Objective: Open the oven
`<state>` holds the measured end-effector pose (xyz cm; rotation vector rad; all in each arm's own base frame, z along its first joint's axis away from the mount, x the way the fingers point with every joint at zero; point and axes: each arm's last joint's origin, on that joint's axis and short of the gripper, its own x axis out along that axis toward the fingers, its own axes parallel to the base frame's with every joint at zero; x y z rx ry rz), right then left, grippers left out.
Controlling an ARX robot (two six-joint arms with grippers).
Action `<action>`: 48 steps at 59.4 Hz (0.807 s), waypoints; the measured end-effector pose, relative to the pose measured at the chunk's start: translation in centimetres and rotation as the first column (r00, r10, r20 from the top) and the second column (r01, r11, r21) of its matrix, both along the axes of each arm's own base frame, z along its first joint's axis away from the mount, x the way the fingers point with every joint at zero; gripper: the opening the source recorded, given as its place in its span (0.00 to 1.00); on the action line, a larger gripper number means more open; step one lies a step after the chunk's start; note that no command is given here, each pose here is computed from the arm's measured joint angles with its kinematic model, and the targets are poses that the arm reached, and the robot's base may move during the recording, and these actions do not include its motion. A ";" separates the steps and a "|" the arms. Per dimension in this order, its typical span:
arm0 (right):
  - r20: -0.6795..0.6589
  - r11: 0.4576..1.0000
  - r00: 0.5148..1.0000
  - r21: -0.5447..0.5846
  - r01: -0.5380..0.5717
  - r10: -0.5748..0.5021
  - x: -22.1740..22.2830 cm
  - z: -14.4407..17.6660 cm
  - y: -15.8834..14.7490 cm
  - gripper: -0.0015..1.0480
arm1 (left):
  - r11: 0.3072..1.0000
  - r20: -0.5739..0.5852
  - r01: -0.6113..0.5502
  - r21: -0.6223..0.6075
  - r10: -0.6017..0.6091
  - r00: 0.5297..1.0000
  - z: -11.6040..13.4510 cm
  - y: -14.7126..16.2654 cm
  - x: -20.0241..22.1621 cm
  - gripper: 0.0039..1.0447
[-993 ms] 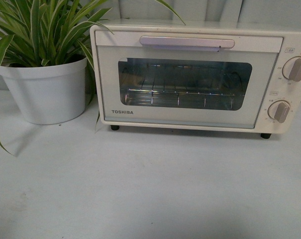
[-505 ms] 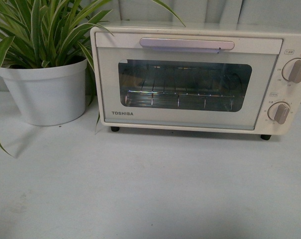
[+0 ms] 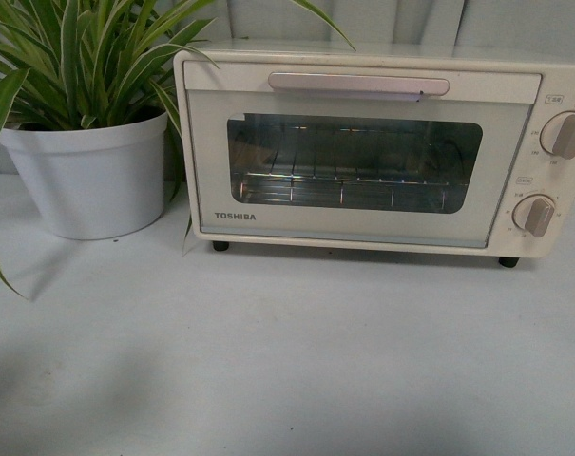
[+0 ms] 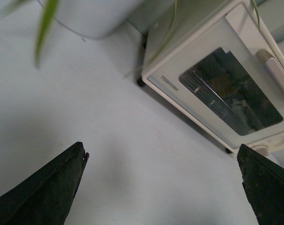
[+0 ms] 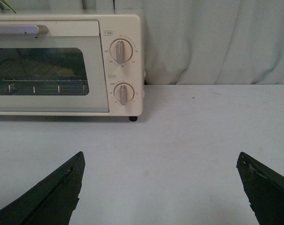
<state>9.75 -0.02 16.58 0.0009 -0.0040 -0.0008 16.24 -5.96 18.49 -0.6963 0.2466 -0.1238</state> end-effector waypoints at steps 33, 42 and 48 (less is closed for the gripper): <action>0.000 1.000 1.000 0.000 0.000 0.000 0.0 0.0 0.0 0.91 | 0.971 -0.255 0.068 -0.229 -0.127 0.959 -3.9 -8.1 7.9 0.94; 0.000 1.000 1.000 0.000 0.000 0.000 0.0 0.0 0.0 0.91 | 0.967 -0.275 0.061 -0.249 -0.131 0.953 -4.4 -9.3 9.2 0.94; 0.000 1.000 1.000 0.000 0.000 0.000 0.0 0.0 0.0 0.91 | 0.964 -0.274 0.058 -0.258 -0.131 0.953 -4.4 -9.7 9.6 0.94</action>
